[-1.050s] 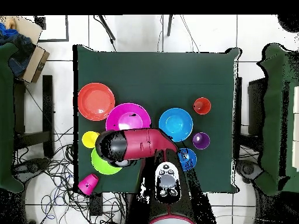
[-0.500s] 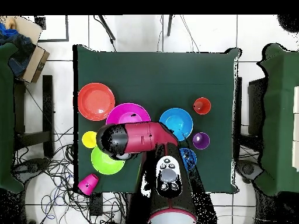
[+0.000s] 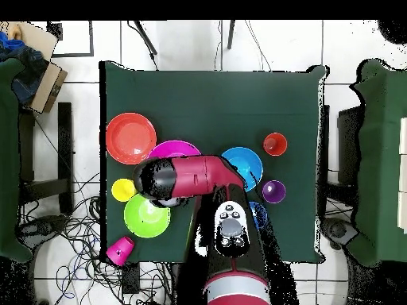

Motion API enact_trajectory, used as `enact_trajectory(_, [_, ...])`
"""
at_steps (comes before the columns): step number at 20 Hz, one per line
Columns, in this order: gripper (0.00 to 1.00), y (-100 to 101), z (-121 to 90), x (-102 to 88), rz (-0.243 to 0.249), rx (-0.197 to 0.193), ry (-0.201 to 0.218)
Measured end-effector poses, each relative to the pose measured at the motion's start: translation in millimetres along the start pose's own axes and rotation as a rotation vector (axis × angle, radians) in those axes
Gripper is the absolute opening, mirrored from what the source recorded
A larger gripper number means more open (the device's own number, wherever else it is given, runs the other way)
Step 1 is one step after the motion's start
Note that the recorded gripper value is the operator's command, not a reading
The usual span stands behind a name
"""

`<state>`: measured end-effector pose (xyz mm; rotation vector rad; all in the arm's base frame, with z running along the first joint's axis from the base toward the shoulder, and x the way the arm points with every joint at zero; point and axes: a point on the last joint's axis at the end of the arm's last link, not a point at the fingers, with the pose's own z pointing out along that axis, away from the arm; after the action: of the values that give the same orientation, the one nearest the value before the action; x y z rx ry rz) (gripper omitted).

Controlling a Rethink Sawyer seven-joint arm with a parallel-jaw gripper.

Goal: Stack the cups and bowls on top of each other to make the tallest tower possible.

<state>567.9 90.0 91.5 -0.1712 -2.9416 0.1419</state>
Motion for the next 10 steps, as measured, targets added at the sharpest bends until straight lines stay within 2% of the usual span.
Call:
enact_trajectory(4, [1.0,-1,1,-10.6,0.005,-0.001,0.002])
enact_trajectory(10, [1.0,-4,-1,-16.5,0.011,0.0,0.017])
